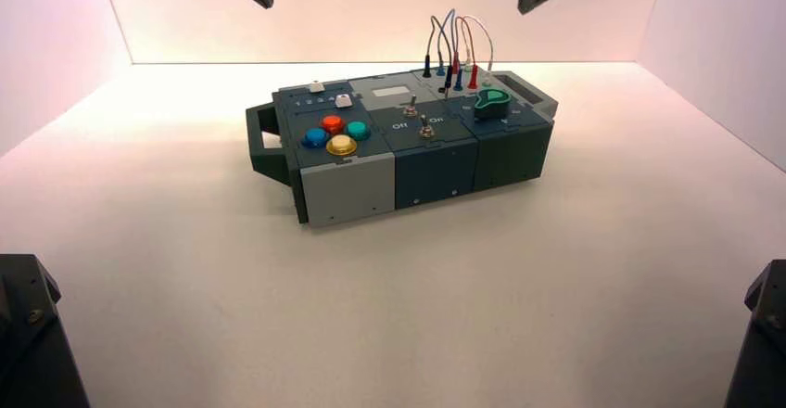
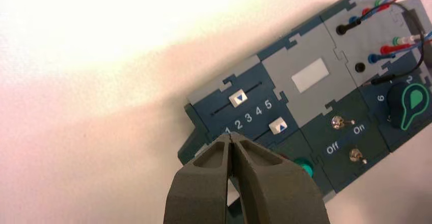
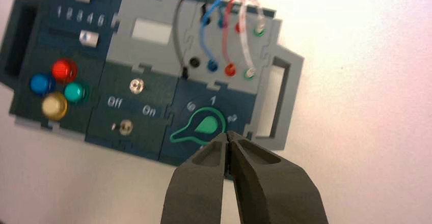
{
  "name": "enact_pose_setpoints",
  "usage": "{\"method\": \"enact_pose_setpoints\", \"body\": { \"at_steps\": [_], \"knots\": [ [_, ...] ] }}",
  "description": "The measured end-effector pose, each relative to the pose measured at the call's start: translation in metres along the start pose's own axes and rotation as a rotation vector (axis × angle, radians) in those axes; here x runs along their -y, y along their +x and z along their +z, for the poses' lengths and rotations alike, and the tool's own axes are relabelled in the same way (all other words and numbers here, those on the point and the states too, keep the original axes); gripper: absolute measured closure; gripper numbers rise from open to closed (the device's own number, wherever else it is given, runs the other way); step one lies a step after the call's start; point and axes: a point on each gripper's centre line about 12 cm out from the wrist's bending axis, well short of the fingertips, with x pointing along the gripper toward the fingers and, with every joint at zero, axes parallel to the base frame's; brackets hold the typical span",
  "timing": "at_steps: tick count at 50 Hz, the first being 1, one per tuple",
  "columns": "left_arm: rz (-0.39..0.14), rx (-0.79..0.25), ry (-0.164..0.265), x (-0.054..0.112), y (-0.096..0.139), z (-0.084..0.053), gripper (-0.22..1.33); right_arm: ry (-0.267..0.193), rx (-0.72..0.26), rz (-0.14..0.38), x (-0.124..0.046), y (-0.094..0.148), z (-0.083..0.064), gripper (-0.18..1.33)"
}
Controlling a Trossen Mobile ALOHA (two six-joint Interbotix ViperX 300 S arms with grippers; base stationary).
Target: Push the blue button with the right gripper.
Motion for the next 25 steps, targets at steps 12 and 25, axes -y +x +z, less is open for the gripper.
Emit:
{"method": "enact_pose_setpoints", "body": {
  "at_steps": [12,25],
  "knots": [
    [-0.002,-0.042,-0.004,-0.001,0.01,-0.001,1.28,-0.109,-0.039,0.036,-0.037,-0.012,0.011,1.28],
    [-0.018,-0.047,0.114,0.0,0.011,-0.001,1.28,-0.207,-0.028,0.118,-0.084,-0.022,0.02,1.29]
  ]
}}
